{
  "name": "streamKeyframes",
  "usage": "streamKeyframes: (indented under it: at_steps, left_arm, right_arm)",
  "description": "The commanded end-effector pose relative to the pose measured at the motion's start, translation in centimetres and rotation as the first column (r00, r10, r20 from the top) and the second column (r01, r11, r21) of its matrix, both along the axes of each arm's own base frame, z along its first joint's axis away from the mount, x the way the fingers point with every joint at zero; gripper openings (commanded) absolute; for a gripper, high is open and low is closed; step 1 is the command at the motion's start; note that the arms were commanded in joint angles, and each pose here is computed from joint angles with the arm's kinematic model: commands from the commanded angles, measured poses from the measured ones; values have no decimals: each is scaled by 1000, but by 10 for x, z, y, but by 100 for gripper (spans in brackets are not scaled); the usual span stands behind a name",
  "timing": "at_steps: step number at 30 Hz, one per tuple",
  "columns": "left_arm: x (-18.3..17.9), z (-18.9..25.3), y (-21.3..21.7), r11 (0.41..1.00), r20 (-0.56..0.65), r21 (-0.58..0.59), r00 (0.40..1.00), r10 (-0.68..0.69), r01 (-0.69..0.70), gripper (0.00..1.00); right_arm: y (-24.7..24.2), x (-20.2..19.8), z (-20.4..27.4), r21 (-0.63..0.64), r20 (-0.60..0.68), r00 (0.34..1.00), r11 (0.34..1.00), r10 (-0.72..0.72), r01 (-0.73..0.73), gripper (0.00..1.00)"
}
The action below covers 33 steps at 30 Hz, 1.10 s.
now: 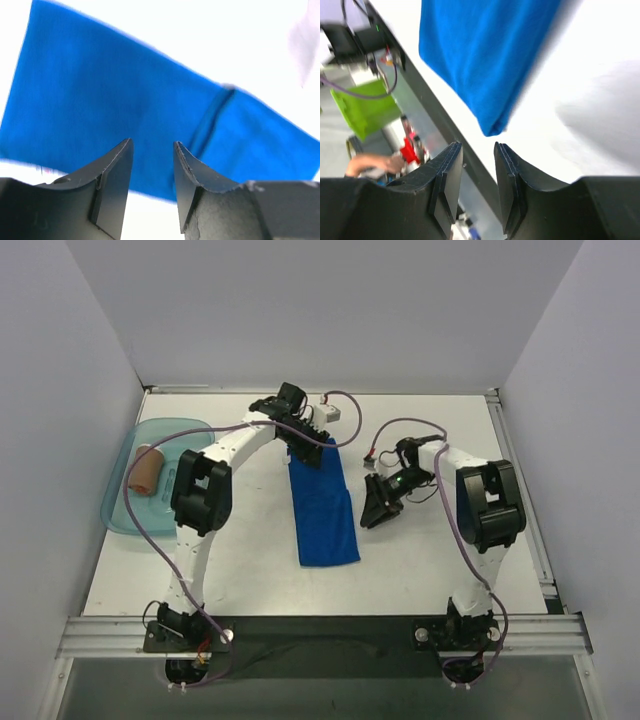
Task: Roll the towels
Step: Fold the towel, then roll the towel
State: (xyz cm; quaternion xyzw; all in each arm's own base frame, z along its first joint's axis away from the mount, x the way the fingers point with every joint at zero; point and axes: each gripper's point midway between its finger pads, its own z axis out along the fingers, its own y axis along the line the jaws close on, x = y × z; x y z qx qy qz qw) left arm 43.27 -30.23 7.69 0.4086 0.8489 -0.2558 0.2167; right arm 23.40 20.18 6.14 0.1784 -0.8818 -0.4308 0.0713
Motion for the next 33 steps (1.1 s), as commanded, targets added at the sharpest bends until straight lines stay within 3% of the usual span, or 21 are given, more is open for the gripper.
streamKeyframes:
  at_steps: [1, 6, 10, 12, 13, 16, 17, 19, 20, 24, 33]
  left_arm:
    - [-13, 64, 22, 992, 60, -123, 998, 27, -20, 48]
    - [-69, 68, 23, 984, 132, -165, 990, -43, 65, 50]
    - [-121, 55, 37, 985, 138, -133, 986, -91, 110, 52]
    - [-131, 52, 38, 987, 211, -82, 971, -116, 136, 52]
    - [-153, 57, 26, 979, 264, -56, 948, -177, 198, 53]
    - [-177, 35, 27, 963, 366, 117, 891, -267, 241, 54]
    - [-198, 24, 17, 941, 374, 172, 864, -337, 292, 54]
    - [-202, 13, 17, 918, 413, 287, 829, -377, 274, 54]
    - [-222, 4, 9, 878, 417, 336, 782, -463, 340, 53]
    - [-240, -8, -4, 813, 456, 429, 683, -571, 393, 53]
    - [-237, -49, -14, 747, 412, 527, 647, -641, 405, 49]
  right_arm:
    - [-7, 18, 24, 31, 57, 998, 999, -33, 32, 33]
    - [2, 56, 33, 43, 138, 989, 998, -56, 50, 33]
    - [20, 81, 37, 60, 175, 982, 997, -65, 56, 32]
    - [30, 90, 35, 63, 185, 980, 997, -66, 55, 31]
    - [35, 91, 34, 67, 187, 980, 996, -62, 50, 31]
    - [51, 91, 23, 48, 193, 981, 999, -23, 14, 31]
    - [57, 90, 16, 21, 205, 979, 1000, 1, -5, 31]
    - [62, 89, 3, -10, 201, 979, 1000, 23, -22, 30]
    - [65, 87, -5, -30, 200, 979, 999, 39, -34, 30]
    - [65, 84, -25, -79, 196, 978, 996, 65, -51, 29]
    - [57, 77, -46, -122, 167, 983, 991, 82, -62, 28]
